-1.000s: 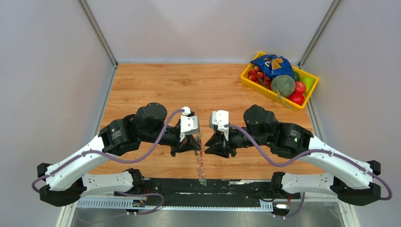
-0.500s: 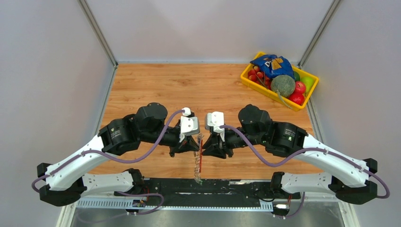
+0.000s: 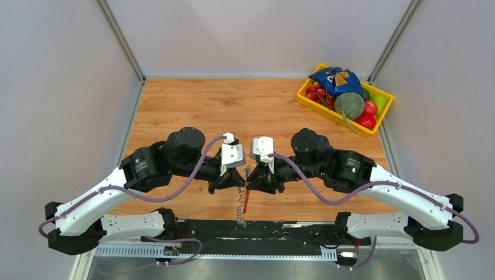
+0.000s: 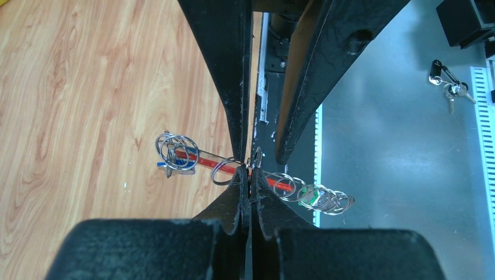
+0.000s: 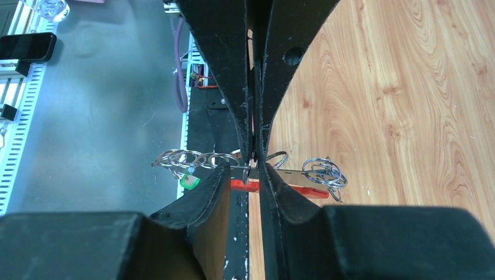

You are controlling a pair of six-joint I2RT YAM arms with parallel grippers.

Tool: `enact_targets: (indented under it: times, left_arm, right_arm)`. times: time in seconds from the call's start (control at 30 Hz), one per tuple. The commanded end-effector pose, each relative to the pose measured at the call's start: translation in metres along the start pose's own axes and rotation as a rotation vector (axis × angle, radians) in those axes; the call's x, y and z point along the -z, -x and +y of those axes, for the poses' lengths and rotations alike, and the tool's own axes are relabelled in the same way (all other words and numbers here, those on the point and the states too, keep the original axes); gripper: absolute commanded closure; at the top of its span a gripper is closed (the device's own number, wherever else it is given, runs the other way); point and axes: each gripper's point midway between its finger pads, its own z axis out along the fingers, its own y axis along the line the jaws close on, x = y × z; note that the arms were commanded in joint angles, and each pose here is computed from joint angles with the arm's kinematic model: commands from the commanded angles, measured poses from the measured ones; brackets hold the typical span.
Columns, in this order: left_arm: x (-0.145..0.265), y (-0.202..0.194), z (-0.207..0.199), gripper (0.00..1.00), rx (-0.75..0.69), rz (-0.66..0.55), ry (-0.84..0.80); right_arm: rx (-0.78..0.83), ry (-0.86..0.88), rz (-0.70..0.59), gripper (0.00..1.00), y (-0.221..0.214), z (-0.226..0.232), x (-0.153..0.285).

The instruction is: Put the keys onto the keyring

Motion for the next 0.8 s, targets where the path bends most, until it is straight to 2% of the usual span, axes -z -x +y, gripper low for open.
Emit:
enact_targets:
  times: [0.0,0.23,0.43,0.6,0.77]
  left_arm:
    - [0.011,0.028,-0.005,1.0,-0.062,-0.1,-0.006]
    - [0.012,0.029,-0.005,1.0,-0.064,-0.105,-0.007]
    - [0.012,0.029,-0.005,1.0,-0.064,-0.107,-0.006]
    - [0.015,0.032,-0.004,1.0,-0.068,-0.119,0.003]
    - [0.016,0.033,-0.004,0.98,-0.07,-0.131,0.007]
  right_arm:
    - [0.023,0.001,-0.041,0.73,0.011,-0.001,-0.004]
    - [0.02,0.007,-0.04,0.82,0.013,-0.001,-0.007]
    - [0.017,0.024,-0.031,1.0,0.011,0.001,-0.01]
    - [0.022,0.024,-0.03,1.0,0.007,0.001,-0.01]
    - [0.026,-0.031,-0.121,1.0,0.022,-0.003,0.001]
